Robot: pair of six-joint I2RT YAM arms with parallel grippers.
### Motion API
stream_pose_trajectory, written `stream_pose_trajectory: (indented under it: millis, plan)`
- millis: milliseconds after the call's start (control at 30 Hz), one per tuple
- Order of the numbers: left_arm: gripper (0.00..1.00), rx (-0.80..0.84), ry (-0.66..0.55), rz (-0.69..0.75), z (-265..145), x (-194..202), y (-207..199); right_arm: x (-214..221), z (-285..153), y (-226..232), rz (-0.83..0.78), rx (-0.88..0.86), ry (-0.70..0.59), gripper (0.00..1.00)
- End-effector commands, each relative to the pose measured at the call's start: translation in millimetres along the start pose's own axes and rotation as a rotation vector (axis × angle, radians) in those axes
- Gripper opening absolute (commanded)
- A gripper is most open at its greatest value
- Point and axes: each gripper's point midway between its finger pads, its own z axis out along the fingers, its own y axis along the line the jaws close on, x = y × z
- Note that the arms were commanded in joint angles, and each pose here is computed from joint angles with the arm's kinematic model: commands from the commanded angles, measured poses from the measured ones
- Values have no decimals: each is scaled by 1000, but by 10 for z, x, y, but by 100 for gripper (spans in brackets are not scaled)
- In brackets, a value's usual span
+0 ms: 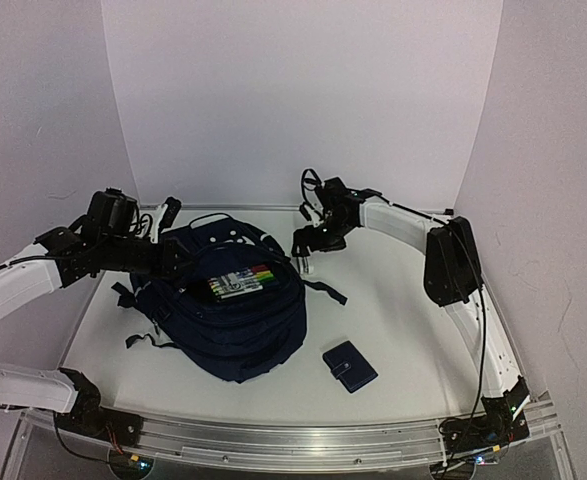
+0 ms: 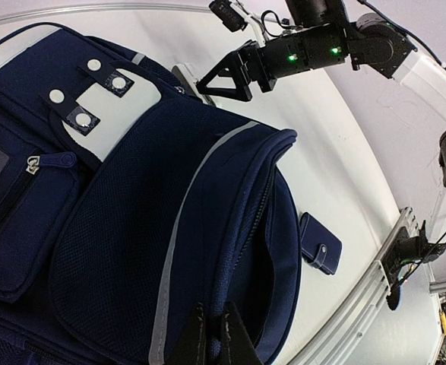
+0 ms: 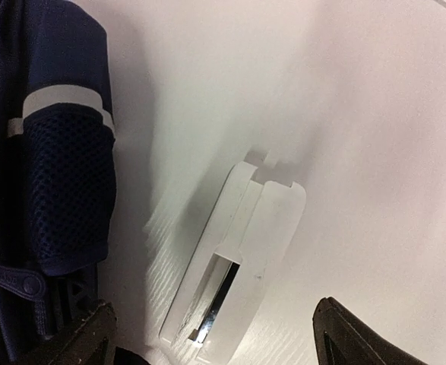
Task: Pack the student bag
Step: Pick up the stationery from the center of the board, then place the stationery in the student bag.
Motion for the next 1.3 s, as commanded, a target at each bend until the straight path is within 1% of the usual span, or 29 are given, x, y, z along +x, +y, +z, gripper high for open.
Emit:
stream_pose_trajectory:
  millis: [0, 167, 333, 433, 500, 567, 600, 667, 733, 833, 933, 1000, 1067, 1100, 1167, 1267]
  plan:
    - [0, -12, -72, 8, -33, -174, 18, -81, 103, 6, 30, 43, -38, 87]
    - [0, -12, -66, 3, -18, -152, 29, 25, 270, 10, -28, 115, -19, 79]
    - [0, -10, -75, 4, -52, -159, 15, 120, 363, -106, -71, 196, 0, 73]
    - [0, -14, -70, 2, -59, -149, 20, 207, 351, -155, -93, 220, 25, 65]
    - [0, -17, -71, 1, -67, -144, 24, 220, 281, -162, -115, 224, 31, 56]
    - [0, -19, -70, 0, -70, -137, 28, 166, 133, -153, -147, 218, 21, 46]
    - [0, -20, -70, 0, -70, -135, 30, 153, 58, -161, -167, 213, 21, 44]
    - [0, -20, -70, -2, -72, -139, 31, 100, -125, -162, -196, 200, 9, 41]
    - [0, -21, -73, -2, -72, -147, 34, 59, -320, -133, -237, 176, -3, 40]
    - [0, -16, -76, -2, -68, -157, 24, -34, -713, 14, -323, 124, -44, 37]
    - [0, -14, -76, -2, -62, -165, 24, -51, -1035, 215, -396, 46, -73, 36]
    - [0, -13, -78, -2, -61, -177, 20, -34, -1320, 415, -437, -40, -89, 35]
    - [0, -12, -83, -1, -66, -192, 16, 48, -1607, 667, -475, -163, -99, 34]
    - [0, -11, -86, 0, -67, -201, 14, 67, -1801, 793, -516, -213, -121, 34]
    - [0, -3, -96, 0, -69, -228, 2, 229, -1995, 1000, -586, -287, -121, 34]
    - [0, 16, -100, -6, -58, -248, -26, 443, -2184, 1357, -720, -346, -120, 33]
